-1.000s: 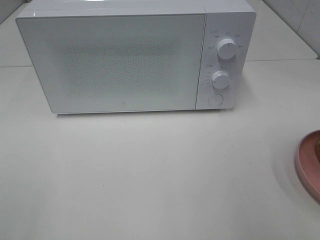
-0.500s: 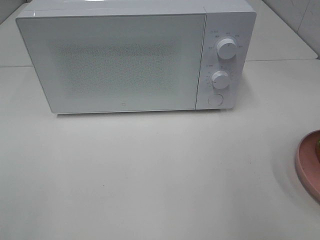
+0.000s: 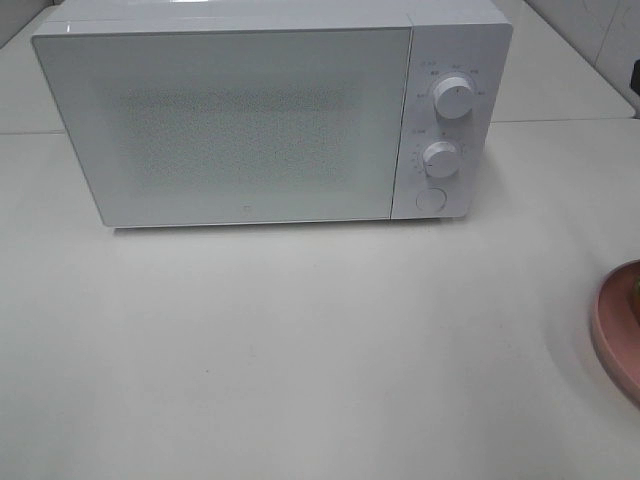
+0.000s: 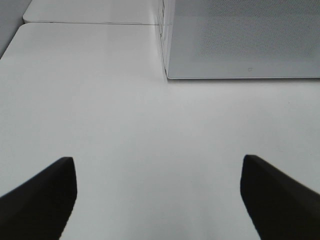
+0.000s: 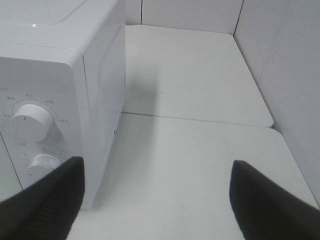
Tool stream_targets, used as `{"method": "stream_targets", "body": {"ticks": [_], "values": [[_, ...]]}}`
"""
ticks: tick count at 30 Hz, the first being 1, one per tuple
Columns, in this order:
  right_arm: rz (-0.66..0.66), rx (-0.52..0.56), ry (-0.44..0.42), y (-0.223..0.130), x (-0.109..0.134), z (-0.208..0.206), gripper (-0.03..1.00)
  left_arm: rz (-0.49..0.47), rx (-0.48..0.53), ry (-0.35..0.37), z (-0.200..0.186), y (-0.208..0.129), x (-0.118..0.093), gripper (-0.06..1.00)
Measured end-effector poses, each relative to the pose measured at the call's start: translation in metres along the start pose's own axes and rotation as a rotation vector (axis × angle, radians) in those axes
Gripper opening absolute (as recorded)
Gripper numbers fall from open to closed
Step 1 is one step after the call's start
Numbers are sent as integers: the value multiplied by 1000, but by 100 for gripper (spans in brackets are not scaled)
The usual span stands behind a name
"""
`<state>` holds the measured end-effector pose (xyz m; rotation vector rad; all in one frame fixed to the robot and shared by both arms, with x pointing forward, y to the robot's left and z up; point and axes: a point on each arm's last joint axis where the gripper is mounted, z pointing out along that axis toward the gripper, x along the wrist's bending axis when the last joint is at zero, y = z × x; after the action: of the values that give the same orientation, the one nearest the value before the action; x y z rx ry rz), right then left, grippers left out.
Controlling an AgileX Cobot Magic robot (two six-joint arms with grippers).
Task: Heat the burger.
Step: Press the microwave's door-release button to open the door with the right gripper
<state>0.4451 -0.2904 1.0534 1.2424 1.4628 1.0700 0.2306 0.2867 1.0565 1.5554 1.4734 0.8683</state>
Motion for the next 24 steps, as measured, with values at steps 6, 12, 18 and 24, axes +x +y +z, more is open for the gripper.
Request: {"method": "stream_targets", "body": {"ticks": [6, 12, 18, 24], "values": [[-11, -52, 23, -12, 4, 13, 76, 0, 0, 0, 0, 0, 0, 81], [-10, -71, 57, -29, 10, 19, 76, 0, 0, 0, 0, 0, 0, 81], [-41, -48, 142, -37, 31, 26, 76, 0, 0, 0, 0, 0, 0, 81], [-56, -21, 175, -45, 45, 33, 76, 0, 0, 0, 0, 0, 0, 81]]}}
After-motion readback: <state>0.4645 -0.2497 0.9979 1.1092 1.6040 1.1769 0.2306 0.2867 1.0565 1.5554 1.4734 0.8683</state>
